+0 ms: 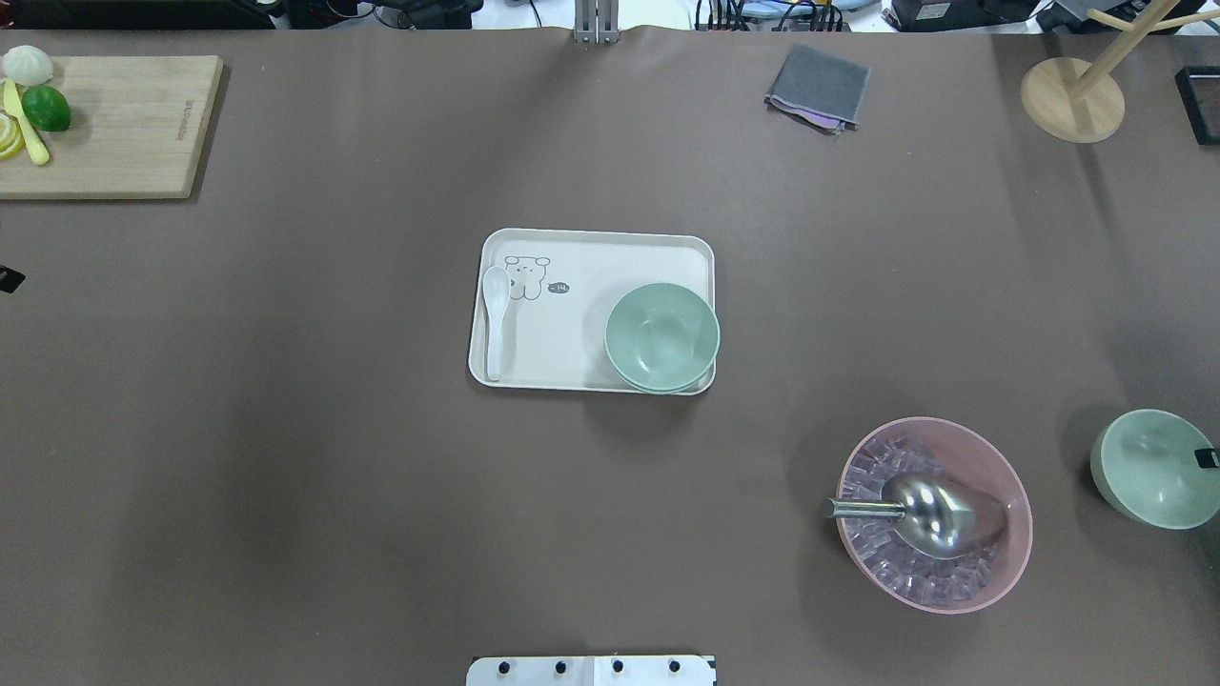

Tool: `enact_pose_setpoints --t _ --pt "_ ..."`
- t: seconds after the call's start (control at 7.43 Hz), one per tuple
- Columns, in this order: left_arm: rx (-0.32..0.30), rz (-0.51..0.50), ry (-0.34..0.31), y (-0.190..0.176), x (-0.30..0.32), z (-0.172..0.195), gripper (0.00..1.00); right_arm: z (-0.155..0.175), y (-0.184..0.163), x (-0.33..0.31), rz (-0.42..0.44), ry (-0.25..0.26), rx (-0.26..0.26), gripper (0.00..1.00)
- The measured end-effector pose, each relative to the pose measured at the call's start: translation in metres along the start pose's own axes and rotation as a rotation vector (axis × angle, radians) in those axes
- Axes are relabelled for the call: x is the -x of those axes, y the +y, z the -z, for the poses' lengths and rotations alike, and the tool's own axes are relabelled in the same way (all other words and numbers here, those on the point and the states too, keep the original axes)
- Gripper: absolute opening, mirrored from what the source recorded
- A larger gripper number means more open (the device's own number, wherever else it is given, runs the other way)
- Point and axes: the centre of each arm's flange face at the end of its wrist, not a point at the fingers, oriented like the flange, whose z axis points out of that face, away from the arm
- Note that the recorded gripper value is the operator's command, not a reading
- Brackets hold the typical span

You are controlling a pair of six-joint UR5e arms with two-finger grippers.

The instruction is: Stack green bowls together

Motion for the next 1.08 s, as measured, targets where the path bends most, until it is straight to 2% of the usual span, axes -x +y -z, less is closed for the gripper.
enact_pose_setpoints --t 0.27,0.54,0.81,1.08 --pt "0.010 0.010 -0.002 0.006 0.003 -0.003 0.99 0.023 -0.068 0.012 -0.063 -0.037 -0.032 0.00" --pt "0.038 0.036 -0.005 0.026 0.014 -0.010 0.99 0.043 -0.150 0.055 -0.110 -0.028 -0.039 0.00" --pt "0.051 0.063 -0.015 0.048 0.031 -0.016 0.99 0.083 -0.211 0.136 -0.178 0.017 -0.003 0.00" --pt "0.003 0.047 -0.044 0.096 0.078 -0.023 0.99 0.114 -0.236 0.226 -0.215 0.076 0.047 0.00"
